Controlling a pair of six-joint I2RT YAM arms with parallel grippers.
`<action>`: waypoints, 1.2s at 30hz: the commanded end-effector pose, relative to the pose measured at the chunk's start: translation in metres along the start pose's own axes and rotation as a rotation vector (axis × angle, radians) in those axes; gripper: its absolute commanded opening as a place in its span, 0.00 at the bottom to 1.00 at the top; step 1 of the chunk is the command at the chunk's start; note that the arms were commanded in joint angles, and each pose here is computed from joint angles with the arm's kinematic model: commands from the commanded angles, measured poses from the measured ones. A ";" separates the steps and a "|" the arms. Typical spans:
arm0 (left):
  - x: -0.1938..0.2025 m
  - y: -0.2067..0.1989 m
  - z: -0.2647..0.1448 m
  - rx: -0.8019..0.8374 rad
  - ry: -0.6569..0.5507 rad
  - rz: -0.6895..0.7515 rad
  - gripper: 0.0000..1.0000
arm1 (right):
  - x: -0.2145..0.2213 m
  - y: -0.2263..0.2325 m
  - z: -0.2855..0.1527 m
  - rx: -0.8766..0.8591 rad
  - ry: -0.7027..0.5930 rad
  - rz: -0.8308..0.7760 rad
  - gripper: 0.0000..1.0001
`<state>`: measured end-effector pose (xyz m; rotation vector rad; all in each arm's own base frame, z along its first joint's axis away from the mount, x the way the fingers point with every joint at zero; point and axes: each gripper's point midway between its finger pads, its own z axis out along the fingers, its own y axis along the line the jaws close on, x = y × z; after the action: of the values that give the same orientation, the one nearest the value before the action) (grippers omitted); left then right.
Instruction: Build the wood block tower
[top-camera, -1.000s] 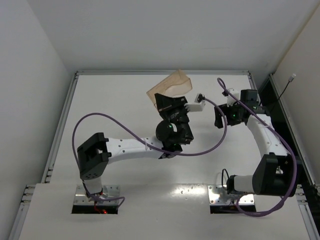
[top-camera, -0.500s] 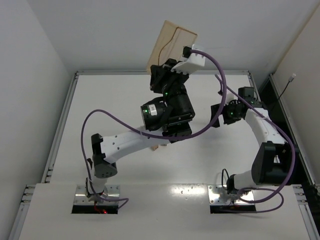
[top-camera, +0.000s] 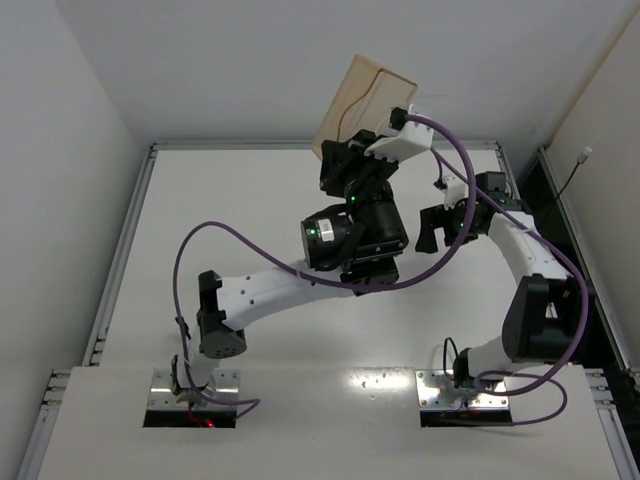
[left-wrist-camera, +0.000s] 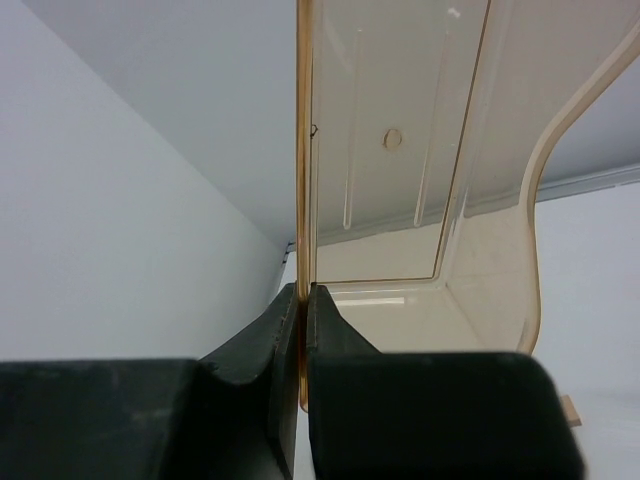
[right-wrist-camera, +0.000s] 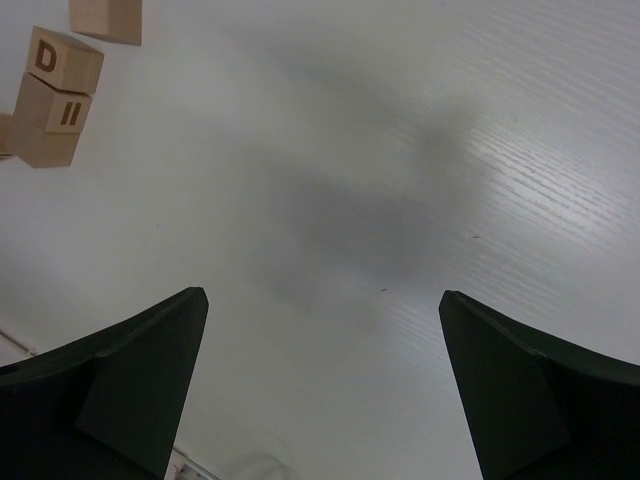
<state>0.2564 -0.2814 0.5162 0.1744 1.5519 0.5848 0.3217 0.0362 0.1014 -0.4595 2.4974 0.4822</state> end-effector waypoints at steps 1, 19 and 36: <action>0.022 0.052 -0.018 0.255 0.060 0.737 0.00 | -0.016 0.008 0.002 -0.047 -0.032 -0.040 1.00; -0.006 0.069 -0.051 0.341 -0.174 1.348 0.00 | -0.025 0.010 0.005 -0.071 -0.039 -0.048 1.00; -0.024 0.139 -0.039 0.344 -0.160 1.276 0.00 | -0.024 0.020 0.010 -0.108 -0.032 -0.056 1.00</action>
<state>0.1920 -0.2257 0.5809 0.1017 1.5348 0.2275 0.3224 0.0556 0.0961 -0.5063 2.5060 0.5859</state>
